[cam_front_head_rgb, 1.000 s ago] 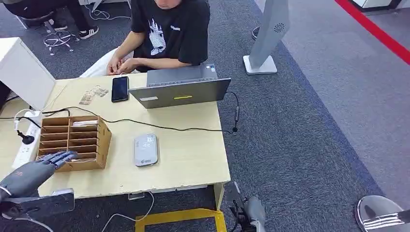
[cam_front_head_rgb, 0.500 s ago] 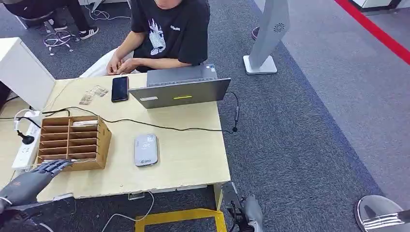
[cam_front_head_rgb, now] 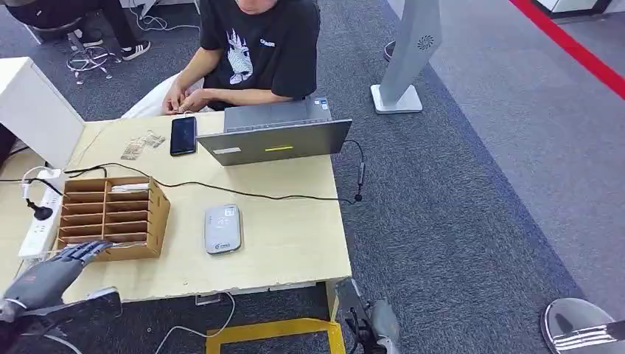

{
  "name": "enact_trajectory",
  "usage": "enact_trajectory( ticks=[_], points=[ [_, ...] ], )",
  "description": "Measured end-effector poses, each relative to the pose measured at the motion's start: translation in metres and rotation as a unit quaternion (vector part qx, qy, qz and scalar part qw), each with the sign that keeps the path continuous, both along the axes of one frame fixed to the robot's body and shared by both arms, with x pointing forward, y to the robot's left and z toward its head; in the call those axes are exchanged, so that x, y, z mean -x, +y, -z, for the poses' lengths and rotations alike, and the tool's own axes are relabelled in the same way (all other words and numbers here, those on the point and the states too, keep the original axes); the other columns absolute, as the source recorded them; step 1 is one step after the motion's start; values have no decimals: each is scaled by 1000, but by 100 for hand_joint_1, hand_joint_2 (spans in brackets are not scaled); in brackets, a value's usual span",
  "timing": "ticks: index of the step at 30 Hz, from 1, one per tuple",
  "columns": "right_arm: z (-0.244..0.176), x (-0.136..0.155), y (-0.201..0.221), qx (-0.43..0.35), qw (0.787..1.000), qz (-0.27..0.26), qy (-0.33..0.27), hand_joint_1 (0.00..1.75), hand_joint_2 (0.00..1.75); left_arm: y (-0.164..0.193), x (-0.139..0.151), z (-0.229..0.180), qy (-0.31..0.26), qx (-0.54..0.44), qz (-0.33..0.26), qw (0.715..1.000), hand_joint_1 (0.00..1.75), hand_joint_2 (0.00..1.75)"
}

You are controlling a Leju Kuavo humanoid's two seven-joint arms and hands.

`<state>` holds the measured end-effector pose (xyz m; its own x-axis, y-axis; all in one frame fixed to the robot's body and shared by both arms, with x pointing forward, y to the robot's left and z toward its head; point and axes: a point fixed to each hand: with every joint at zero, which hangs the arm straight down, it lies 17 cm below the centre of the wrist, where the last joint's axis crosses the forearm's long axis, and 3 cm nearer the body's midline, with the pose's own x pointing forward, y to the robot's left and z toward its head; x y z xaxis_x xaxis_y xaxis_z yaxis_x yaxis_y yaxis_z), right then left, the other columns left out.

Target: Pass the card to the sensor for recognition and then transmit it.

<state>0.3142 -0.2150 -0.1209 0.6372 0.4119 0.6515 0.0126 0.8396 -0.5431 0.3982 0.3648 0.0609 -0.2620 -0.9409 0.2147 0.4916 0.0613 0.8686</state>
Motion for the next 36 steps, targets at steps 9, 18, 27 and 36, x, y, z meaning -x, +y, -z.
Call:
enact_trajectory(
  ticks=[9,18,27,36],
  points=[
    [0,1,4,-3,1000,-5,1,0,175,-3,-6,6,-8,0,-6,1000,0,175],
    [1,0,8,-3,1000,-11,2,0,175,0,-15,14,-15,-6,-20,1000,0,175],
    [0,-4,14,-9,1000,-17,2,0,175,-8,-21,32,-19,11,-30,999,0,175],
    [1,-7,20,-11,1000,-26,3,0,175,-23,-28,38,-35,25,-25,999,0,175]
  ],
)
